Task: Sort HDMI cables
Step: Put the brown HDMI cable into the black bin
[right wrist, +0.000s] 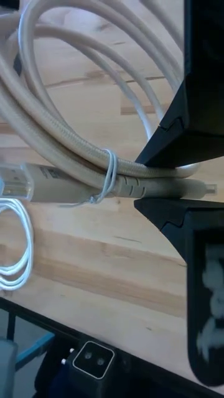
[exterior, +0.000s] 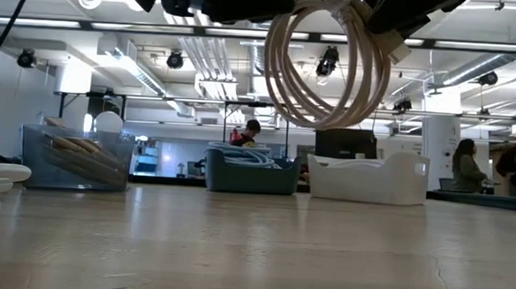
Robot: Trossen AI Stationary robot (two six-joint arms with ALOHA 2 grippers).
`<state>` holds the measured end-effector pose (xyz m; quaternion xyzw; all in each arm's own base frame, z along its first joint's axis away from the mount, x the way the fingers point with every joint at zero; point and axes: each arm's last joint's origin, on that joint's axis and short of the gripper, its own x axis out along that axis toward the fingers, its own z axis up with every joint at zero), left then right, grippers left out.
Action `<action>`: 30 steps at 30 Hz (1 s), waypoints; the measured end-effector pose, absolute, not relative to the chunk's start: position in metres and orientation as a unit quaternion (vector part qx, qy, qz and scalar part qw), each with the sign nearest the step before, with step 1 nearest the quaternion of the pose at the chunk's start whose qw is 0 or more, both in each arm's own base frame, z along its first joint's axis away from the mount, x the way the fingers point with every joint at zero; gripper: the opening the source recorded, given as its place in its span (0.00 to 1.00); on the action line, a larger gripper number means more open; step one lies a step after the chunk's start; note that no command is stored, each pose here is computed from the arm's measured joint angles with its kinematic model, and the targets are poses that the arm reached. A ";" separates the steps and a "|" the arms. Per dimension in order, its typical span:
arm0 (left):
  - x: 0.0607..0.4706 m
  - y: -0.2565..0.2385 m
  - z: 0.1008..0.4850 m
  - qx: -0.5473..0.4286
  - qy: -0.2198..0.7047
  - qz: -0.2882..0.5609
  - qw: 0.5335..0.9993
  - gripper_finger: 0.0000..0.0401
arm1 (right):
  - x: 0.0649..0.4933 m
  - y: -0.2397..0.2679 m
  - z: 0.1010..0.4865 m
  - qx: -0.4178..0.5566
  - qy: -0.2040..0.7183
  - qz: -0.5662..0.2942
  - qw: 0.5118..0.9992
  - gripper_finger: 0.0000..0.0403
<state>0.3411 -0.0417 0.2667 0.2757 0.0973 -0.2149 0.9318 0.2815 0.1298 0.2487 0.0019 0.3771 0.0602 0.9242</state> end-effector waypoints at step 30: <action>0.341 -0.040 0.261 0.245 0.139 -0.182 0.942 0.02 | 0.293 0.123 0.259 -0.042 0.315 0.075 0.945 0.31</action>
